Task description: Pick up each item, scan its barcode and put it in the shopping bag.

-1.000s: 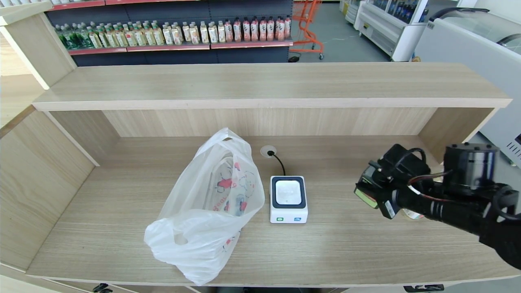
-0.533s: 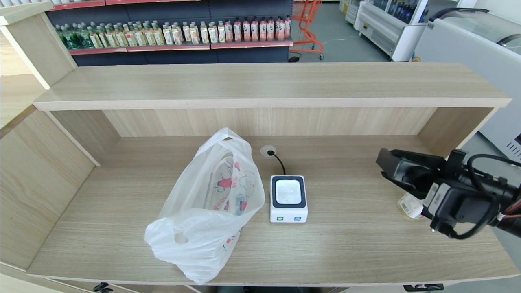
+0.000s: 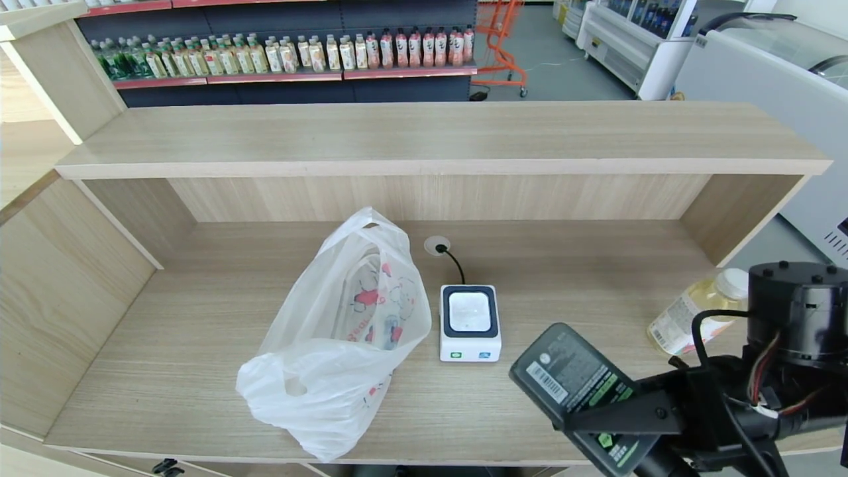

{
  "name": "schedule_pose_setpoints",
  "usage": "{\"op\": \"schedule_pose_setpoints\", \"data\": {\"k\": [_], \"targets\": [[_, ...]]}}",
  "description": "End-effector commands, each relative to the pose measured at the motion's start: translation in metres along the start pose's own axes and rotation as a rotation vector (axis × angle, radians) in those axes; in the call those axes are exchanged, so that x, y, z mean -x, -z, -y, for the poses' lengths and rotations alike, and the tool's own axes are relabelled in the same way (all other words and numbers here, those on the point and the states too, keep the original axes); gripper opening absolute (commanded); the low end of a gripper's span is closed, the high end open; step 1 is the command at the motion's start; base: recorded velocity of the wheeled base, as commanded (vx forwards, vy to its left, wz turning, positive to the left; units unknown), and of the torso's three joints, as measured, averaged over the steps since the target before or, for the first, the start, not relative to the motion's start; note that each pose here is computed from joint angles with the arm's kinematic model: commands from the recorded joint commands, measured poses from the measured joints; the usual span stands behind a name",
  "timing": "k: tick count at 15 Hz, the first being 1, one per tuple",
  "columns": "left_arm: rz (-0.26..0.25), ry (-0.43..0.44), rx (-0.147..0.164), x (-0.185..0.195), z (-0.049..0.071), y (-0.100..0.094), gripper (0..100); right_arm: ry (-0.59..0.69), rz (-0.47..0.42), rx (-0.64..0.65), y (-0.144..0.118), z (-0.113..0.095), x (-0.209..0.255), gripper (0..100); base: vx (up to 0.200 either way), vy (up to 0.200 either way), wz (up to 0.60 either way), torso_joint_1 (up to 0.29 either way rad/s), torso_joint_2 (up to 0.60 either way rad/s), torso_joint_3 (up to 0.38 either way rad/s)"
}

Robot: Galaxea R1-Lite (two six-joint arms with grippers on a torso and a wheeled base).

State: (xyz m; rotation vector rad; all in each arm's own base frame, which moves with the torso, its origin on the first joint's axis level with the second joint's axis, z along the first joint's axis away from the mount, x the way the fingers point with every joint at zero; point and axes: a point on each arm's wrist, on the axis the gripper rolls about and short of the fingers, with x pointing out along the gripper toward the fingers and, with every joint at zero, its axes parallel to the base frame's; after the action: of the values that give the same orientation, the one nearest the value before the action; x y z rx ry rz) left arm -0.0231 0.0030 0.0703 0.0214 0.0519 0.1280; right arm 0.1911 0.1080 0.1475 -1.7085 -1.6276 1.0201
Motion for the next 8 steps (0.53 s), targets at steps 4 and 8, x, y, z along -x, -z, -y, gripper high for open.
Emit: {"op": "schedule_pose_setpoints", "data": {"k": [4,8], "targets": [[0.0,0.0,0.0,0.0,0.0,0.0,100,0.08,0.083,0.055,-0.003,-0.003,-0.008,0,0.0,0.0,0.0,0.0,0.0,0.0],[0.0,0.0,0.0,0.0,0.0,0.0,100,0.088,0.06,0.095,-0.001,-0.002,0.003,0,0.0,0.0,0.0,0.0,0.0,0.0]]}}
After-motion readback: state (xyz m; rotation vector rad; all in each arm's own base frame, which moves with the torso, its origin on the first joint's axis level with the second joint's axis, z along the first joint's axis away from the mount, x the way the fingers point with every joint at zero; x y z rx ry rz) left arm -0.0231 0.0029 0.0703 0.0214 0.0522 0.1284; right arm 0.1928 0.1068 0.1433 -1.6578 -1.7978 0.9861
